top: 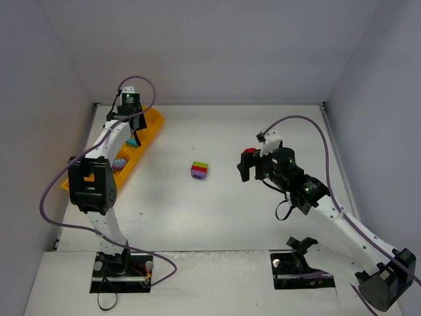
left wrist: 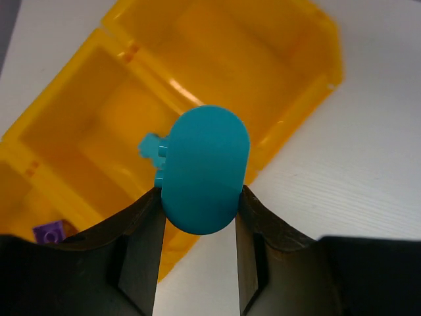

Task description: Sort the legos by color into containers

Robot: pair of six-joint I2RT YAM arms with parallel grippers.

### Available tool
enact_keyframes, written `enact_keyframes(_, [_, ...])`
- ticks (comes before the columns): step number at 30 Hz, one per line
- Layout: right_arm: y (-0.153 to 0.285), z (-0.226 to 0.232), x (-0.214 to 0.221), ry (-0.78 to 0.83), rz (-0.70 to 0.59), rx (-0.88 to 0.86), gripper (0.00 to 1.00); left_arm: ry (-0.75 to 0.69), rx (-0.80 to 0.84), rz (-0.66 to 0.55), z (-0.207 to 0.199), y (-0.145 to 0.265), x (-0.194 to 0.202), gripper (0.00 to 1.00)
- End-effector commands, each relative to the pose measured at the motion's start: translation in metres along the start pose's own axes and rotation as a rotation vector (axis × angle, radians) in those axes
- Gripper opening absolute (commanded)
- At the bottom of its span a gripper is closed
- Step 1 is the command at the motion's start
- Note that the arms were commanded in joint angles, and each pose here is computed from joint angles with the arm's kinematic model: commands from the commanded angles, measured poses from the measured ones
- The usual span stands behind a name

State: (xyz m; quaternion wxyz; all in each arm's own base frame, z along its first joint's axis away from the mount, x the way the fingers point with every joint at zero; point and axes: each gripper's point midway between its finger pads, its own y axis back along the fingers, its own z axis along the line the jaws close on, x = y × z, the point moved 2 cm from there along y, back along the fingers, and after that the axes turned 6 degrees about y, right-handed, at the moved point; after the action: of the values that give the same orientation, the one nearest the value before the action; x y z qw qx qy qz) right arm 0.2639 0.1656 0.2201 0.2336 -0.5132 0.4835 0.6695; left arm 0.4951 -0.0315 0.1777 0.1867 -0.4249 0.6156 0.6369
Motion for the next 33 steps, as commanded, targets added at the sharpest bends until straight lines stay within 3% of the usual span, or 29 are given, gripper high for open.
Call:
enact_keyframes(1, [-0.001,0.000,-0.036,-0.017,-0.115,-0.002,0.91,0.075,-0.091,-0.036,0.022,0.017,-0.015,0.02])
enact_keyframes(8, [-0.005,0.001,-0.031,-0.021,-0.096,-0.003,0.91,0.139,-0.190,-0.010,0.066,0.008,-0.015,0.12])
enact_keyframes(13, [-0.012,0.007,-0.026,-0.025,-0.067,-0.035,0.91,0.166,-0.223,0.014,0.085,-0.003,-0.016,0.29])
enact_keyframes(26, [-0.040,0.010,-0.018,-0.110,0.010,-0.009,0.88,0.159,-0.131,-0.021,0.070,0.011,-0.039,0.53])
enact_keyframes(33, [-0.049,0.008,-0.018,-0.133,0.025,0.020,0.87,0.136,-0.027,-0.016,0.046,0.039,-0.039,0.54])
